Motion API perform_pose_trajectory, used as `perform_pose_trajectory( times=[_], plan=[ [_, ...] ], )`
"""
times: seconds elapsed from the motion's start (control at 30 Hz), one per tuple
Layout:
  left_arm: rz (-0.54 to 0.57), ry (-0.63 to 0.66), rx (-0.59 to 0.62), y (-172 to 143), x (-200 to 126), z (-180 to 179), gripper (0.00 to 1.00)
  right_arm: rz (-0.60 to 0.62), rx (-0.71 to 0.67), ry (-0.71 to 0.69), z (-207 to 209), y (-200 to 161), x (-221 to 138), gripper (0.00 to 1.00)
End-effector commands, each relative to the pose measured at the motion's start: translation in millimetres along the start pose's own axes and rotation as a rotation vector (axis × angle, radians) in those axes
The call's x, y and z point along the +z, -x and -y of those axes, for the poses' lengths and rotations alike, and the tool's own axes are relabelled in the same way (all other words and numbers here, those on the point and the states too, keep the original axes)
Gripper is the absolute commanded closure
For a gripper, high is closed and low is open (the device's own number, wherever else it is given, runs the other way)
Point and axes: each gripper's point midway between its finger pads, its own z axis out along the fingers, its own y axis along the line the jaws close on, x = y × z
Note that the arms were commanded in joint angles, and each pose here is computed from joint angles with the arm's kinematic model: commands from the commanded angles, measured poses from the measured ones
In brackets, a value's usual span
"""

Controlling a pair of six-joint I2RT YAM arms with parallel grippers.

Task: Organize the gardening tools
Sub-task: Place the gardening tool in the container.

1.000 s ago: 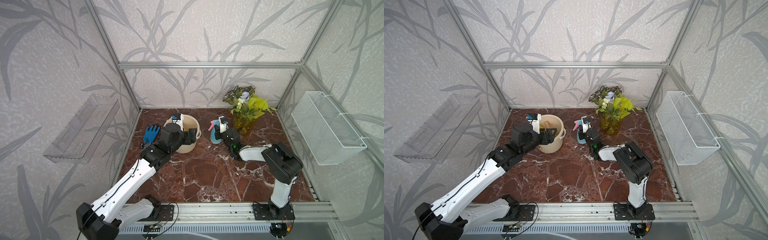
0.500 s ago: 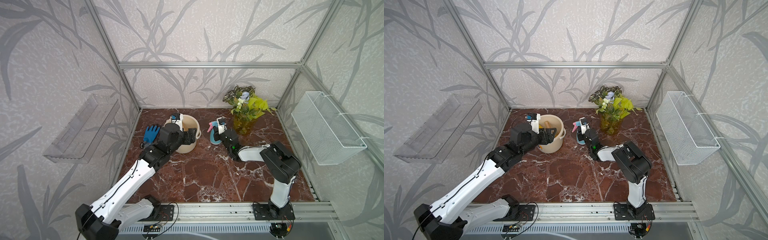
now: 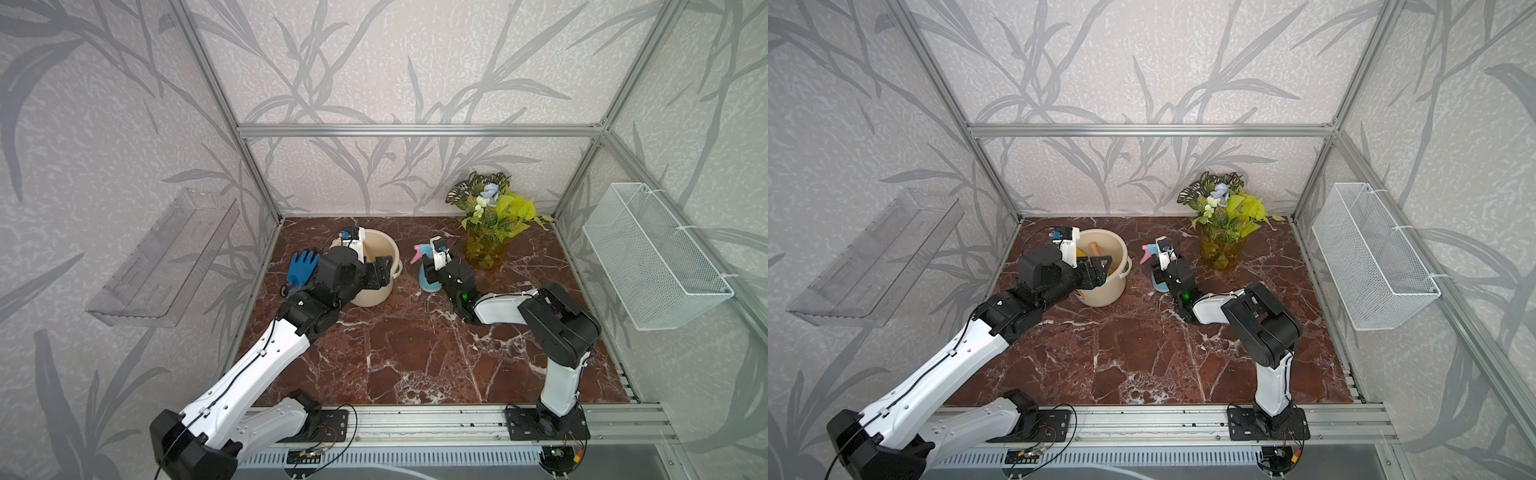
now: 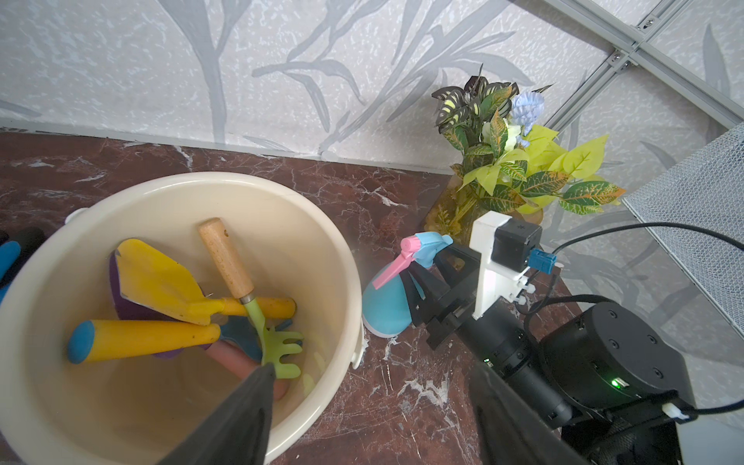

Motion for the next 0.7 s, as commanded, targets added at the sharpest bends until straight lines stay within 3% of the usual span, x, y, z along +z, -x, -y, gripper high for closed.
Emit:
perform_pose_trajectory(
  times=[0.0, 0.3, 0.33, 0.37, 0.67],
  plan=[
    [0.026, -0.013, -0.004, 6, -4, 1, 0.22, 0.036, -0.007, -0.027, 4, 9, -2, 0.40],
    [0.032, -0.015, -0.008, 7, -6, 1, 0.22, 0.013, -0.024, -0.033, 4, 2, -7, 0.24],
    [0.031, -0.015, -0.008, 7, -6, 1, 0.22, 0.008, -0.028, -0.032, 4, 1, -7, 0.18],
    [0.034, -0.014, -0.009, 8, -7, 1, 0.22, 0.003, -0.031, -0.033, 4, 0, -8, 0.00],
    [0.031, -0.026, -0.014, 7, -5, 2, 0.22, -0.021, -0.033, -0.026, 5, -10, -16, 0.01]
  ],
)
